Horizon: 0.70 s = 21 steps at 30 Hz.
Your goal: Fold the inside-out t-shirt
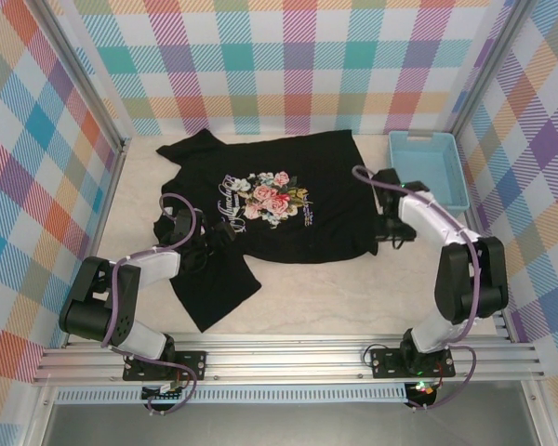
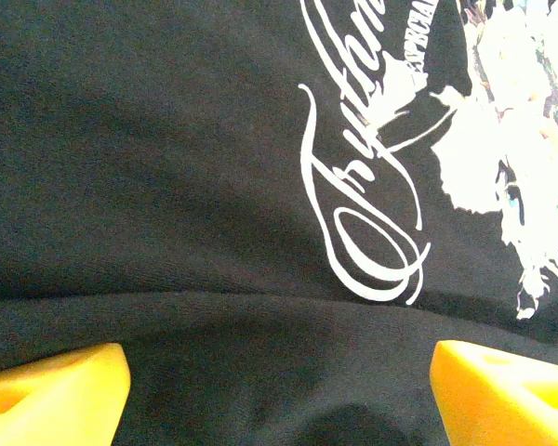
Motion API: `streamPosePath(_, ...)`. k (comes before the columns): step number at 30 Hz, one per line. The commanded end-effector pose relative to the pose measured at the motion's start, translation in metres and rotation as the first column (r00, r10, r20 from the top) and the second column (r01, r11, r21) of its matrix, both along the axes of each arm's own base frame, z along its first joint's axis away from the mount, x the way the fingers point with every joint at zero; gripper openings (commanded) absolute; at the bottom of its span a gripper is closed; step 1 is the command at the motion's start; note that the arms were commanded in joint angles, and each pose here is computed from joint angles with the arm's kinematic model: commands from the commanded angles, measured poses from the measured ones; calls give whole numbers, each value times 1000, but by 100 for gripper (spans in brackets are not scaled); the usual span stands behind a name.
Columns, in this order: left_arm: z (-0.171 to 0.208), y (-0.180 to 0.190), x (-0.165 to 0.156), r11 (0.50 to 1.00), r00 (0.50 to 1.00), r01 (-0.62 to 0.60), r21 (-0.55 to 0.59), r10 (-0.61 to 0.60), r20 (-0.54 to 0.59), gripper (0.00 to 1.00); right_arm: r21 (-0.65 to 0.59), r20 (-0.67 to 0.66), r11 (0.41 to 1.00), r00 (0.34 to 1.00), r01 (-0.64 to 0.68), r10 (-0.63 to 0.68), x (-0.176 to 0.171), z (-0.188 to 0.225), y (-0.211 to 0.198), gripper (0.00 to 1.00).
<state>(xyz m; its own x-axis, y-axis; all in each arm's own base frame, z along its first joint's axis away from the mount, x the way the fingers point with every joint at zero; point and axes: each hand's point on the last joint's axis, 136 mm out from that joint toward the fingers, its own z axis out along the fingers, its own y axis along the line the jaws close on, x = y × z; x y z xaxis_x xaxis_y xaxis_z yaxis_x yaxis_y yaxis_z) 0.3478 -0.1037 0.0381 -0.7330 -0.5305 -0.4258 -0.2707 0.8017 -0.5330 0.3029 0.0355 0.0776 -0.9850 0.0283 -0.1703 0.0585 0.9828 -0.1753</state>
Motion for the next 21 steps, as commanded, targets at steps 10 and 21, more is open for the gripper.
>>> streamPosePath(10, -60, 25, -62, 995, 958, -23, 98, 50, -283, 85, 268, -102, 958, 992, 98, -73, 2, -58, 28, 44)
streamPosePath(21, -51, 30, -61, 992, 963, -25, 124, 57, -262, 85, 37, 2, 996, 997, 82, -82, 49, -28, -25, 5)
